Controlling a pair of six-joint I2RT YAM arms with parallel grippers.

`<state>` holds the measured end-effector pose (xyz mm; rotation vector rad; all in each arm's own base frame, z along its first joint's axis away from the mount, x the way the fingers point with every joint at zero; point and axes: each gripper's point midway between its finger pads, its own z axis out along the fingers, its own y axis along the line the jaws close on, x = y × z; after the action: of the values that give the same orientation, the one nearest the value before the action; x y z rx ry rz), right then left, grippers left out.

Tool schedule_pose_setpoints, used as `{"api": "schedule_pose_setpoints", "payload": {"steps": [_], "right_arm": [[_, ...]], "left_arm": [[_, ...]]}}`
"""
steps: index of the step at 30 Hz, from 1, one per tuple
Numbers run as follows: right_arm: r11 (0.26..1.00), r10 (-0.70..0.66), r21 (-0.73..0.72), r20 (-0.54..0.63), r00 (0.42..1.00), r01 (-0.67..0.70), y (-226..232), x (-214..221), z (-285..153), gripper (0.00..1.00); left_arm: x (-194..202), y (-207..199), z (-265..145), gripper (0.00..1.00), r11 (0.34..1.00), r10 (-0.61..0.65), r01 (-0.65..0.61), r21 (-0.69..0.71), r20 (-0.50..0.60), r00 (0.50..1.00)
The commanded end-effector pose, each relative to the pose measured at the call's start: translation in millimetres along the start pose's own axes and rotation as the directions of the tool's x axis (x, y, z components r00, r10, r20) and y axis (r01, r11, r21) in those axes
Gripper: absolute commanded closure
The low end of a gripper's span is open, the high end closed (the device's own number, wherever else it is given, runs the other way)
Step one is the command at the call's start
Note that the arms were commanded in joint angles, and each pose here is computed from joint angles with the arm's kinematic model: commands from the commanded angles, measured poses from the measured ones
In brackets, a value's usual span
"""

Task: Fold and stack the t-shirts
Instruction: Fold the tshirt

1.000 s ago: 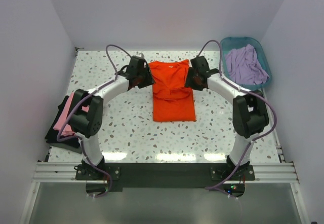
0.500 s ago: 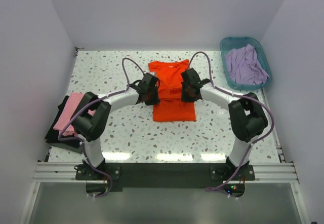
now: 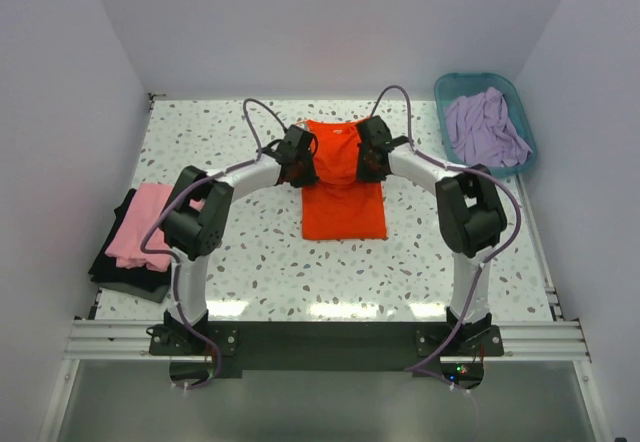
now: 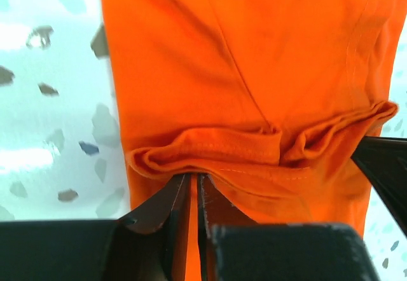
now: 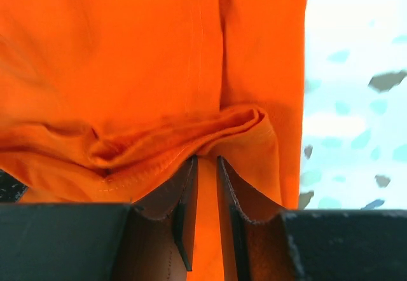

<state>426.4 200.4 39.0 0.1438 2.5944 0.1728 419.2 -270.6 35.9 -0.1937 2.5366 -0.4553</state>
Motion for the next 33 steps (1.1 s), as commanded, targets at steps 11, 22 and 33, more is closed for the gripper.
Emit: {"api": "schedule_pose_setpoints", "payload": {"steps": [11,22,33], "right_arm": [[0.999,0.036,0.023,0.017,0.999,-0.037,-11,-33,32,0.76],[0.991,0.115,0.068,0.015,0.993,-0.116,-46,-36,38,0.74],[0.989,0.146,-0.022,0.078,0.986,-0.144,-39,-63,-4,0.60]], "left_arm": [[-55,-8,19,0.74,0.995,-0.040,0.033,0.093,0.076,0.996],[-48,12,33,0.79,0.998,-0.062,0.060,0.036,0.047,0.997],[-81,-8,6,0.68,0.993,-0.040,0.026,0.114,0.122,0.992]]}}
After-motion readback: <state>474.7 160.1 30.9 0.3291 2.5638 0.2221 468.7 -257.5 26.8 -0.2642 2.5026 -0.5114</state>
